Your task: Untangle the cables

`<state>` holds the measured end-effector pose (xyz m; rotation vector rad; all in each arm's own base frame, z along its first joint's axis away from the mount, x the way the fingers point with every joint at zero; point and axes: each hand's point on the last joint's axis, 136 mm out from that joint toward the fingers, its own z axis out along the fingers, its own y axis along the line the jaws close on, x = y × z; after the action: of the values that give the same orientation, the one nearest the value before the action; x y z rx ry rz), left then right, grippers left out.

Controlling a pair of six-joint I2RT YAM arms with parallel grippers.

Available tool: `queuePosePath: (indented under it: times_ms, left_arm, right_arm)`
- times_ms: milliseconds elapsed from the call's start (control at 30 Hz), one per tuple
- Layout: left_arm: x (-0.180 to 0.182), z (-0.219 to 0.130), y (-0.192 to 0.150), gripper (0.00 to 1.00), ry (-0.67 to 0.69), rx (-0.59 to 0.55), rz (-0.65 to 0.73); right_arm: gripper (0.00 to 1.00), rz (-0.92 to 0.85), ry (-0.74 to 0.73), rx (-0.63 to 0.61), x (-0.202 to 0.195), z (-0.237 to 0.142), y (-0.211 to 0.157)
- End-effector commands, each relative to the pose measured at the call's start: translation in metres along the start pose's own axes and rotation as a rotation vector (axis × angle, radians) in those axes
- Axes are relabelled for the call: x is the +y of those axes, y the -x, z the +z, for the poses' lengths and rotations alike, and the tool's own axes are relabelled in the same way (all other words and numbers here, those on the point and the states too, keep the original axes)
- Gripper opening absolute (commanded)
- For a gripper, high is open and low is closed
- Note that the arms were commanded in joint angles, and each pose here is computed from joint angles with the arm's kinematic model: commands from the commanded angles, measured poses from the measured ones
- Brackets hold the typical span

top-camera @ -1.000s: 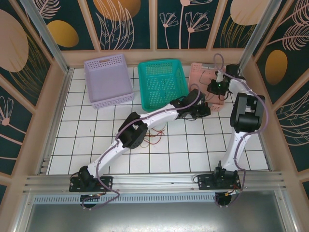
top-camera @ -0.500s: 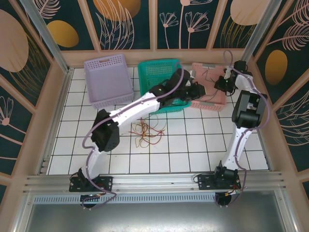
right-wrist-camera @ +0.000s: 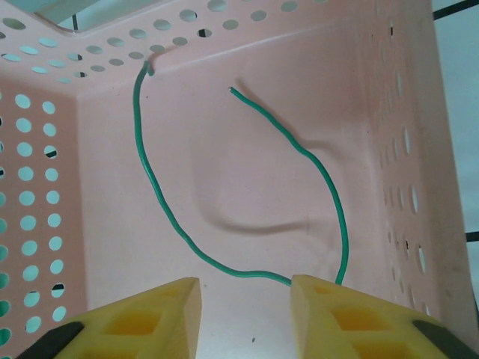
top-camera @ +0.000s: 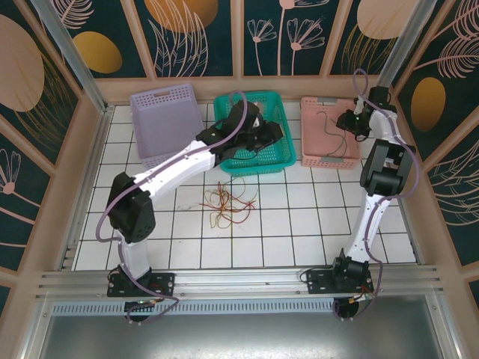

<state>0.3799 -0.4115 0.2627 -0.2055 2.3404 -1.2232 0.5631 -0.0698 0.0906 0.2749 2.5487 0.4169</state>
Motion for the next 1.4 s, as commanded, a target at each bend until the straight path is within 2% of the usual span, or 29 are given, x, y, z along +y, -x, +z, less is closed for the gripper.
queuePosePath:
  times_ms: [0,200,333,433,533,633,733,833,967,1167,1367]
  left_arm:
    - [0.012,-0.031,0.013,0.36,0.055,-0.054,-0.015]
    - [0.083,-0.08,0.018,0.38,0.217,-0.107,-0.134]
    - [0.131,-0.117,0.009,0.37,0.324,-0.137,-0.186]
    - [0.173,-0.134,-0.017,0.36,0.403,-0.103,-0.246]
    - [0.209,-0.142,-0.048,0.36,0.436,-0.068,-0.324]
    - [0.23,-0.137,-0.074,0.37,0.402,-0.024,-0.421]
    - [0.241,-0.131,-0.084,0.4,0.388,-0.015,-0.474]
    - [0.239,-0.125,-0.079,0.41,0.376,-0.025,-0.467]
    - [0.234,-0.112,-0.075,0.43,0.377,0.013,-0.441]
    - [0.232,-0.102,-0.075,0.43,0.379,0.042,-0.44]
    - [0.23,-0.1,-0.073,0.44,0.377,0.044,-0.436]
  right_arm:
    - [0.39,-0.031,-0.044,-0.067,0.019,-0.022,0.021]
    - [0.38,-0.057,-0.05,-0.245,0.067,-0.085,0.05]
    - [0.36,-0.152,0.053,-0.377,0.14,-0.133,0.034]
    - [0.3,-0.323,0.161,-0.347,0.21,-0.14,-0.03]
    - [0.29,-0.515,0.326,-0.23,0.273,-0.135,-0.141]
    - [0.36,-0.673,0.473,-0.112,0.313,-0.142,-0.251]
    - [0.41,-0.771,0.491,0.019,0.321,-0.138,-0.329]
    - [0.43,-0.811,0.491,0.083,0.318,-0.128,-0.367]
    - [0.43,-0.874,0.471,0.131,0.319,-0.108,-0.383]
    - [0.41,-0.939,0.417,0.158,0.32,-0.079,-0.384]
    - [0.34,-0.956,0.382,0.169,0.32,-0.059,-0.384]
